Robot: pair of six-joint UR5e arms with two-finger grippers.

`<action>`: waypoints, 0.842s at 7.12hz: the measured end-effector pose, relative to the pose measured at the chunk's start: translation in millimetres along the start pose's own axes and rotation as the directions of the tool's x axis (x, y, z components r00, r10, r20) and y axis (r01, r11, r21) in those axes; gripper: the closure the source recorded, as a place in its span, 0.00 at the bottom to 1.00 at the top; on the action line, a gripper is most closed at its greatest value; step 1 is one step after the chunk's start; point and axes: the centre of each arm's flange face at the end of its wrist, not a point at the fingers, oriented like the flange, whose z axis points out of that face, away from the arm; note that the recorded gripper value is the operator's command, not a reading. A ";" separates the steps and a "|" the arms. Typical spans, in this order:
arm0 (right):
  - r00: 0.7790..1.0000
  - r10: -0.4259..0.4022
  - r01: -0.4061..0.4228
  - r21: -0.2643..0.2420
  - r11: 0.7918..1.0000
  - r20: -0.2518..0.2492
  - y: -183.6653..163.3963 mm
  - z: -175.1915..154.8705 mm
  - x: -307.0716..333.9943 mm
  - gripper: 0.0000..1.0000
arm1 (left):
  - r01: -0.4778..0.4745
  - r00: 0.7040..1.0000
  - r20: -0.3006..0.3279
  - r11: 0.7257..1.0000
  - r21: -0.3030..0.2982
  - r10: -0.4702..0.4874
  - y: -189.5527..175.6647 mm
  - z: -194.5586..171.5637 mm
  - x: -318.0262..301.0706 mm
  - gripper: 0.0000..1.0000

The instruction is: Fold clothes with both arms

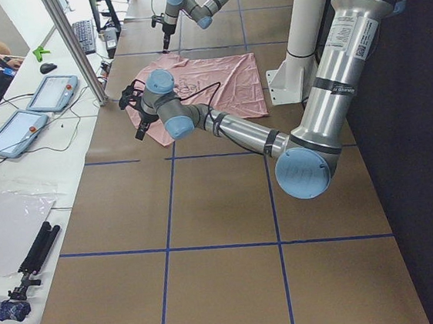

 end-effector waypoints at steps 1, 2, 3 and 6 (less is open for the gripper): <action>1.000 0.000 0.000 0.000 1.000 -0.004 5.4 3.3 1.2 0.40 | -0.001 1.000 0.000 1.000 -0.001 0.001 0.8 0.8 0.5 0.00; 1.000 0.001 -0.001 0.000 1.000 -0.010 8.2 5.2 2.4 0.41 | -0.001 1.000 0.000 1.000 -0.003 0.001 1.3 1.4 0.3 0.00; 1.000 0.001 -0.001 -0.001 1.000 -0.015 9.6 6.8 4.0 0.46 | -0.001 1.000 0.001 1.000 -0.003 0.001 1.6 1.9 0.2 0.00; 1.000 0.003 -0.003 -0.007 1.000 -0.025 10.9 10.6 6.9 1.00 | -0.003 1.000 0.001 1.000 -0.004 0.003 1.8 2.2 0.0 0.00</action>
